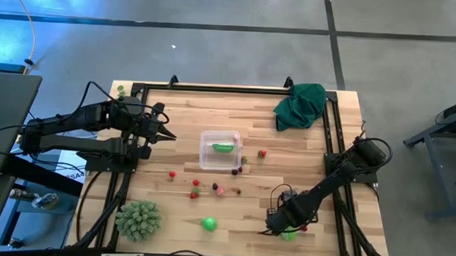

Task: Pick and placing Produce into tupperware
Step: Put the red strawberry into the transparent container

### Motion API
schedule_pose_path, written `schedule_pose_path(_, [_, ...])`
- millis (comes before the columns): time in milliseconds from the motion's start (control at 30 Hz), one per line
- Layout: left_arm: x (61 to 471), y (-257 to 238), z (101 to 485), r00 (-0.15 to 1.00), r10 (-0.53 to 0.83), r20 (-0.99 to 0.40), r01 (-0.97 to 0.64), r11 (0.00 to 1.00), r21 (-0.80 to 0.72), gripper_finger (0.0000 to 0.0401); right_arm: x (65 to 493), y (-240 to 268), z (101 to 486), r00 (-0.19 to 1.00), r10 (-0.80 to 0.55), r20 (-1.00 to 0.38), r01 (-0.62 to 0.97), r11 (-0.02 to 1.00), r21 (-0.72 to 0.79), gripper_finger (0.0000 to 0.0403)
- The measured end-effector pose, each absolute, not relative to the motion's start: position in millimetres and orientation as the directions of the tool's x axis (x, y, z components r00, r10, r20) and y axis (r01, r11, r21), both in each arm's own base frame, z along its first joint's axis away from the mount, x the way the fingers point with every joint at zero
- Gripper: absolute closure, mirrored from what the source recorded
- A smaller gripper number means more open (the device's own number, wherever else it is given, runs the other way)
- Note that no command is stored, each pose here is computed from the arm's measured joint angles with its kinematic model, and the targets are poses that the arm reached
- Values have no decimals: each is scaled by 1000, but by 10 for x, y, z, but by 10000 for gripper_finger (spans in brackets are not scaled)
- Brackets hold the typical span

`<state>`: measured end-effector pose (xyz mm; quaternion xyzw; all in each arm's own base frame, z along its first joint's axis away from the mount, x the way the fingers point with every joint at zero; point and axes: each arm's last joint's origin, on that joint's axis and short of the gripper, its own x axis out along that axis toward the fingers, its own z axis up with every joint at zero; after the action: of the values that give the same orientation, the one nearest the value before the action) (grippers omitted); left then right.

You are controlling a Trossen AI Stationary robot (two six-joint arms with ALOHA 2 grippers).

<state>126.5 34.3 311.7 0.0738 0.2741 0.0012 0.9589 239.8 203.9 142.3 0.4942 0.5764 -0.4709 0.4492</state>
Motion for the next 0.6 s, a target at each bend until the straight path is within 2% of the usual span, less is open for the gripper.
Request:
schedule_pose_path(200, [1265,344,3117,850,43,-525,38,989,142,382,2400,2040,1423,-106,148,-983,993,68,-97,271])
schedule_pose_path(600, [1266,344,3116,850,43,-526,38,989,142,382,2407,2037,1422,-92,137,-986,994,74,-82,274])
